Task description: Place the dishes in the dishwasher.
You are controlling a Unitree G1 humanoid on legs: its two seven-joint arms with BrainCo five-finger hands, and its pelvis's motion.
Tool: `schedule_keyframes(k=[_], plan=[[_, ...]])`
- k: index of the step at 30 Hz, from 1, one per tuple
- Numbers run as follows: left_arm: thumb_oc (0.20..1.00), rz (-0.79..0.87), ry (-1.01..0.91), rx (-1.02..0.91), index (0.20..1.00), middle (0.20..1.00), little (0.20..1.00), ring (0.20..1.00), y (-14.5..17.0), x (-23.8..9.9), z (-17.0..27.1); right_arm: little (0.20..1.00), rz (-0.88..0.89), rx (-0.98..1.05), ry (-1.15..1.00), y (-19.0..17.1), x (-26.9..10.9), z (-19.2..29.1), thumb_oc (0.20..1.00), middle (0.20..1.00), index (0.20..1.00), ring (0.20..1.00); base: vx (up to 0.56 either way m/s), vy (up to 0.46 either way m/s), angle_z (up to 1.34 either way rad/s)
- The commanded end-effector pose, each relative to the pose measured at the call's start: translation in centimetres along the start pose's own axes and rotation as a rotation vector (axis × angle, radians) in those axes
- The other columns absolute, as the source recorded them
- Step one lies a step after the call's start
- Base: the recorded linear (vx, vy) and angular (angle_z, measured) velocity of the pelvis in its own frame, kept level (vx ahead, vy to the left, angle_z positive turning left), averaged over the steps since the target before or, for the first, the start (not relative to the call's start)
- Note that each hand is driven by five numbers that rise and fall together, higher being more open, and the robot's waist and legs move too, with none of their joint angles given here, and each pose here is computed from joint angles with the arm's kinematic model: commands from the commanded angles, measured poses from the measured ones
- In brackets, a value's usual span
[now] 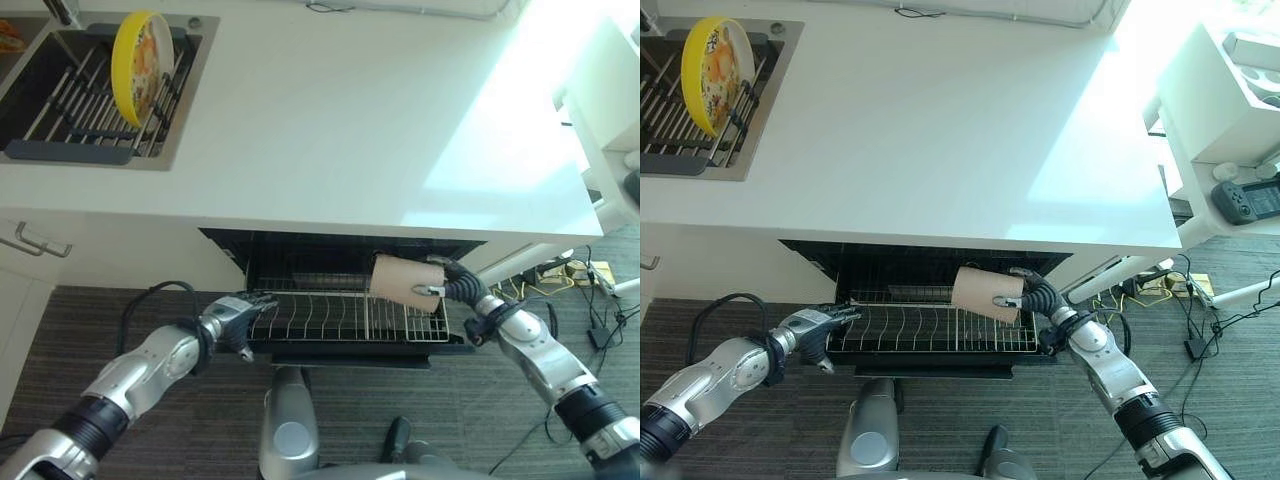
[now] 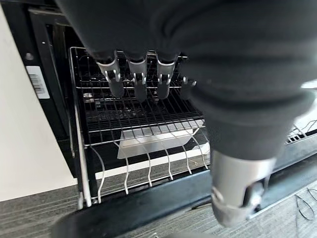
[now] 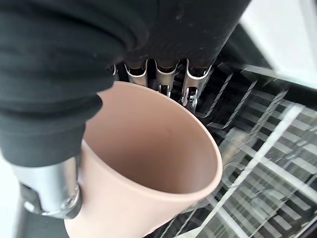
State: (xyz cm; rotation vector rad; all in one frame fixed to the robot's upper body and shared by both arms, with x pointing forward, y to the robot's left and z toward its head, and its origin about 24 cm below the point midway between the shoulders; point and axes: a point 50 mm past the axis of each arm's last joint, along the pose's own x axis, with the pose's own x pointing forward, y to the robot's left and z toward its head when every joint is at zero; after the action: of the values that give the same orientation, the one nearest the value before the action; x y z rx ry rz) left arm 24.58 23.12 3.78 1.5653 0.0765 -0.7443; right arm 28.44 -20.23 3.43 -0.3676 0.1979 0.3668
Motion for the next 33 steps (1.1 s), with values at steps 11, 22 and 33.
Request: schedule_keyframes(k=[11,22,33], plan=[[1.000,-0.010,-0.103,0.120,1.000,1.000,1.000,1.000,3.7,1.3,1.1,0.200,-0.164,-0.134,-0.053,-4.7,3.7,4.9,0.200,0.200,0.200,0.200,-0.08,-0.045,0.05],[1.000,0.081,-0.142,0.164,1.000,1.000,1.000,1.000,7.8,2.8,2.4,0.200,-0.255,-0.054,-0.092,-7.0,5.8,8.7,0.200,0.200,0.200,0.200,-0.13,0.031,-0.03],[1.000,0.175,-0.175,0.174,1.000,1.000,1.000,1.000,9.8,4.3,3.9,0.200,-0.319,0.175,-0.135,-5.6,7.5,9.4,0.200,0.200,0.200,0.200,-0.10,0.075,-0.02]])
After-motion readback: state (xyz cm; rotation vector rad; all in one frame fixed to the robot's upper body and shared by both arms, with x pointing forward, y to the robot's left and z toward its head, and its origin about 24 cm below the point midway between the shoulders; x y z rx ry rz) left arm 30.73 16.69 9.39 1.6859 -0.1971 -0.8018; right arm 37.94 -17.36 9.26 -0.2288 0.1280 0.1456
